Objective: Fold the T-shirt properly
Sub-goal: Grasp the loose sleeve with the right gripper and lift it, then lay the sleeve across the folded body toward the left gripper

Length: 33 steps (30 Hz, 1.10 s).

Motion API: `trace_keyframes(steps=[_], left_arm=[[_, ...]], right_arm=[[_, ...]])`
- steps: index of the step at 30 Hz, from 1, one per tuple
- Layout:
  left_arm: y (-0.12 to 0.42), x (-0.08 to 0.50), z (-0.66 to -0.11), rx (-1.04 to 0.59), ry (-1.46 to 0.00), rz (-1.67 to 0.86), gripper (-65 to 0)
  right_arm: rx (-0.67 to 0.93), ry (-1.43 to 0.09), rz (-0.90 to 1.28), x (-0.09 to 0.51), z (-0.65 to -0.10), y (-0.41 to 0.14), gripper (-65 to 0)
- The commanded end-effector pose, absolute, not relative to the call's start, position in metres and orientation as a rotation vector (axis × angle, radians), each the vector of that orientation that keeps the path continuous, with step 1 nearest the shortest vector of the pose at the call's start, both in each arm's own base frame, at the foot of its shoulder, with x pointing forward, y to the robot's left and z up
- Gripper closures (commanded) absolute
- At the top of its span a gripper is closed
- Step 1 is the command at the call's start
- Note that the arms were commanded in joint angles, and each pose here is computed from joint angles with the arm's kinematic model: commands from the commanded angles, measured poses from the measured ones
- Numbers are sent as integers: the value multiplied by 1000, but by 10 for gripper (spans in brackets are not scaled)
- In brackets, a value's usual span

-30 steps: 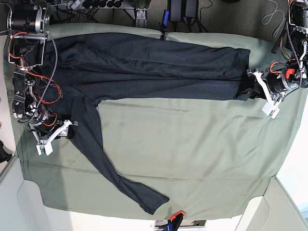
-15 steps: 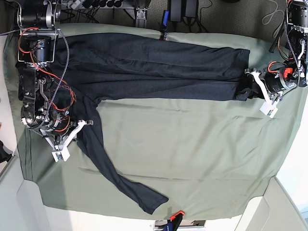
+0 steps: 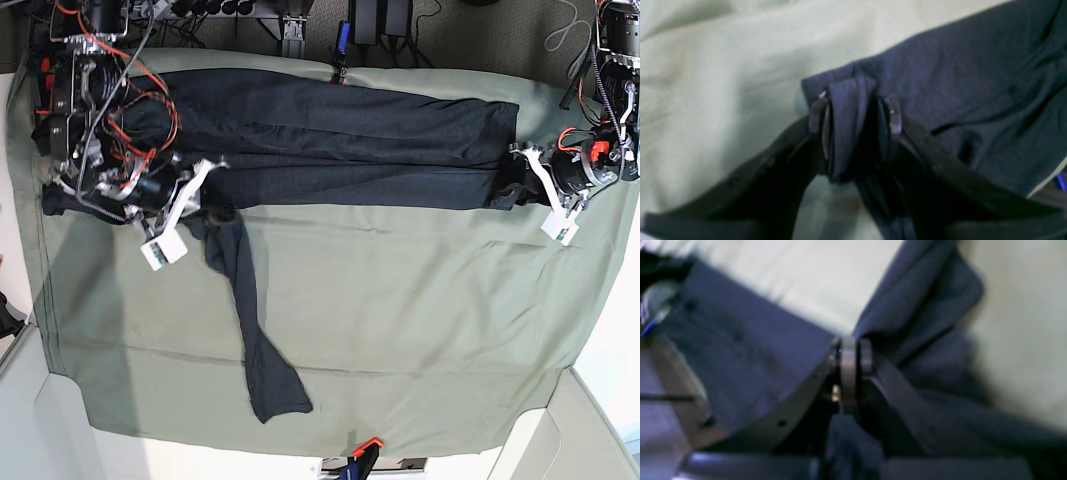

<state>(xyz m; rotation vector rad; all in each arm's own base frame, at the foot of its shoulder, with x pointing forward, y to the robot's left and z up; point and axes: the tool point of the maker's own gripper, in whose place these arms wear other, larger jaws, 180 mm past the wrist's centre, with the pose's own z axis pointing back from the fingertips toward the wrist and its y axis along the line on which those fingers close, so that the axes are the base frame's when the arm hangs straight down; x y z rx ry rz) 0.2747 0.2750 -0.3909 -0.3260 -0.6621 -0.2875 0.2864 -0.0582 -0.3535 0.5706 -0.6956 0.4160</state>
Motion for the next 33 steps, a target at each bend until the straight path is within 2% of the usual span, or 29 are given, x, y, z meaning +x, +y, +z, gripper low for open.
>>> trace_keyframes(steps=[1,5,8,11,12,13,20,22,27,33], left_arm=[[278,286,-374,-327,-716,-295,-241],[277,287,-373,-339,-722,-288,-241],[277,287,-372,-342,-724,-287,-241],[275,288,-371,-357,-731,-278,-241],[275,288,-371,-356,-731,-279,-241],[275,288,-371,-356,-730,-279,-241],[272,278,-377,-381,-660,-273,-241],[272,275,-379,-381,-644,-275,-241],[272,275,-379,-382,-645,-274,-241],[272,275,-379,-382,-645,-274,-241]], right_arm=[[575,-747,435,284,-340,-59,0],[547,-732,480,247,-337,-63,0],[518,-737,487,244,-339,-68,0],[505,-830,475,257,-328,-69,-320],[494,-857,472,264,-324,-69,-395],[479,-879,467,271,-319,-70,-434],[365,-1055,331,349,-287,-75,-443],[365,-1064,284,374,-291,-71,-443],[373,-967,206,423,-325,-48,-443],[316,-875,162,445,-374,-46,-443]])
